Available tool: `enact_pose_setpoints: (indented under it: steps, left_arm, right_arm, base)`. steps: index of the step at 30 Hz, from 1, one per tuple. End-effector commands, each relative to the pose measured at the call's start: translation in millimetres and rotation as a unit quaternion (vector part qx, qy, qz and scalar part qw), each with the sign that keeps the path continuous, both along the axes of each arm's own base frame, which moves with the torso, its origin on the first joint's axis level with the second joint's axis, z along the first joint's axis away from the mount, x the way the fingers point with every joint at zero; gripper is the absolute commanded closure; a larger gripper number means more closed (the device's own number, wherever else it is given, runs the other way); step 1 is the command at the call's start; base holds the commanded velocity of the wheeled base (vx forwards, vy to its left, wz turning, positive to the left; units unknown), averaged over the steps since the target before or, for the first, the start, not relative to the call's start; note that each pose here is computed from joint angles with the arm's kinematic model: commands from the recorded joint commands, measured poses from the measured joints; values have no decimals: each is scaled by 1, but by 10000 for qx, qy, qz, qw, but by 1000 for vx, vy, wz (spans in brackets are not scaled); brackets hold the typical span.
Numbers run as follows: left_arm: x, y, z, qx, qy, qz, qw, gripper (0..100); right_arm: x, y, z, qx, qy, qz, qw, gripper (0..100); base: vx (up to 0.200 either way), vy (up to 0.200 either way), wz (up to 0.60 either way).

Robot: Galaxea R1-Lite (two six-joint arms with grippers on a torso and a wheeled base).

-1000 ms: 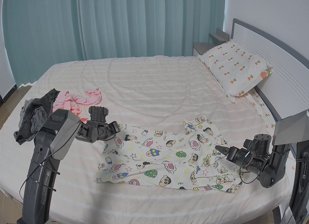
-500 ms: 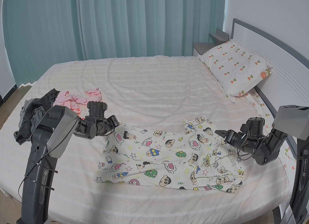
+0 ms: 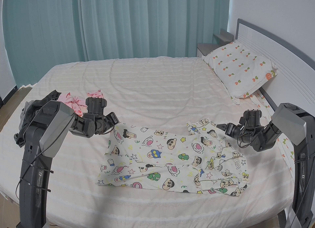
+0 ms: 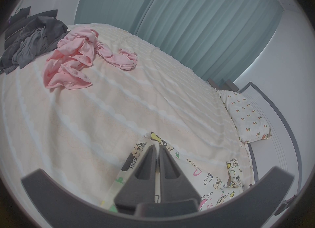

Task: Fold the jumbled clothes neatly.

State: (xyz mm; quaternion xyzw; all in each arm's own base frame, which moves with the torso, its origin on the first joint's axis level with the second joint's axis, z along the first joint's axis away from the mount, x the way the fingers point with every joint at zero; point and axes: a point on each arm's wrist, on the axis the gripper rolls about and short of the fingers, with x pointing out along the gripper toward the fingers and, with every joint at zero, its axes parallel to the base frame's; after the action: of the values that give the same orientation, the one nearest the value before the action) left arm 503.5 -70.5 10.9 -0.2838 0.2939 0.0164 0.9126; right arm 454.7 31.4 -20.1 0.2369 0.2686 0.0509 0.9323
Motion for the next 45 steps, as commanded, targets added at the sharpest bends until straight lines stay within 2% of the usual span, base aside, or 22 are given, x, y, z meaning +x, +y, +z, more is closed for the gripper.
enact_pose_setpoints:
  steps: [1,11,25,26,36,45]
  left_arm:
    - [-6,5,9,20,-53,70,10000,100]
    - [-8,14,7,93,-85,260,9996,100]
    - [-11,14,1,155,23,321,9994,100]
    - [-12,14,0,159,46,321,9993,100]
    - [-17,15,0,171,129,320,9993,100]
    - [-20,15,15,164,38,317,9994,100]
  right_arm:
    - [15,-7,-18,-57,63,-56,9999,0]
    - [33,1,-28,-194,63,109,9997,0]
    - [46,21,-35,-148,240,440,9986,0]
    - [45,21,-36,-138,268,487,9984,100]
    - [51,12,-29,48,223,745,9970,100]
    - [52,0,-22,125,199,657,9976,100]
  base:
    - [0,0,0]
    - [0,0,0]
    - [0,0,0]
    - [0,0,0]
    - [0,0,0]
    - [0,0,0]
